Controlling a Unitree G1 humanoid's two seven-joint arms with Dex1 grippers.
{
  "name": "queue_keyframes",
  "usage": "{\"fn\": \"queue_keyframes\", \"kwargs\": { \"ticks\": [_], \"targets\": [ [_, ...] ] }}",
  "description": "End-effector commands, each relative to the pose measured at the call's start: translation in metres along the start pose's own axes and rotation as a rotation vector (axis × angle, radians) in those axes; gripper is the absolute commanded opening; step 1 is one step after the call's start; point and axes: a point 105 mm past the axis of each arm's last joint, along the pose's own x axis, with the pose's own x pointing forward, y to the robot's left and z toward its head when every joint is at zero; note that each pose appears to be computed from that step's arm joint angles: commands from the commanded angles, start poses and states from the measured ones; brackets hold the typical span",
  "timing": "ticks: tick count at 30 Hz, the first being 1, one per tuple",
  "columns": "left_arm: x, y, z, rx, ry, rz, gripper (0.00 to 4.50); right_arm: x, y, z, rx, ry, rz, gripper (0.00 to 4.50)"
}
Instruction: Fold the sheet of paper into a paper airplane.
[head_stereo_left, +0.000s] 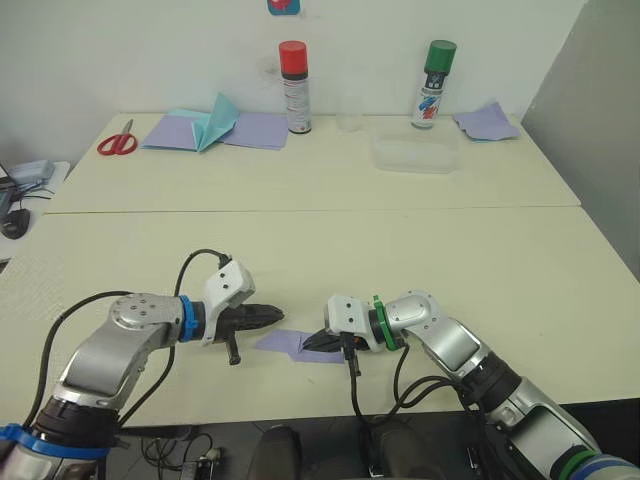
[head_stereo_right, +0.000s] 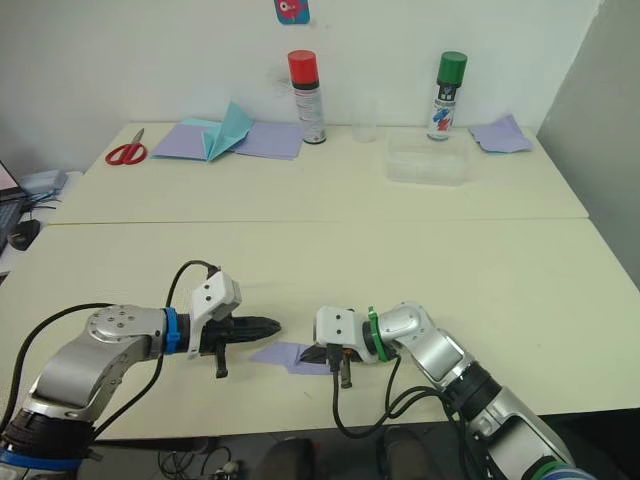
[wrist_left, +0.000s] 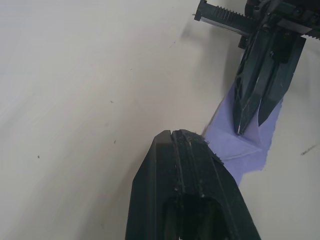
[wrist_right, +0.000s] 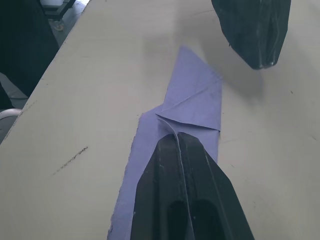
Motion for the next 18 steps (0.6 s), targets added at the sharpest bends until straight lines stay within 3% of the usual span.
{"fn": "queue_keyframes", "kwargs": {
  "ticks": [1,10,13,18],
  "targets": [
    [0.01,-0.013,0.004,0.026,-0.019,-0.033,0.0,-0.003,-0.002,-0.01,0.008,0.048,-0.015,0.01],
    [0.023,-0.023,-0.028,0.06,0.093,-0.051,0.0,-0.006,0.001,-0.008,0.019,0.038,0.013,0.01],
    [0.026,-0.023,-0.032,0.056,0.099,-0.056,0.0,-0.012,0.006,-0.004,0.033,0.028,0.051,0.55],
    [0.027,-0.024,-0.035,0.059,0.108,-0.07,0.0,-0.032,0.017,0.009,0.057,-0.001,0.122,2.21]
  ]
}}
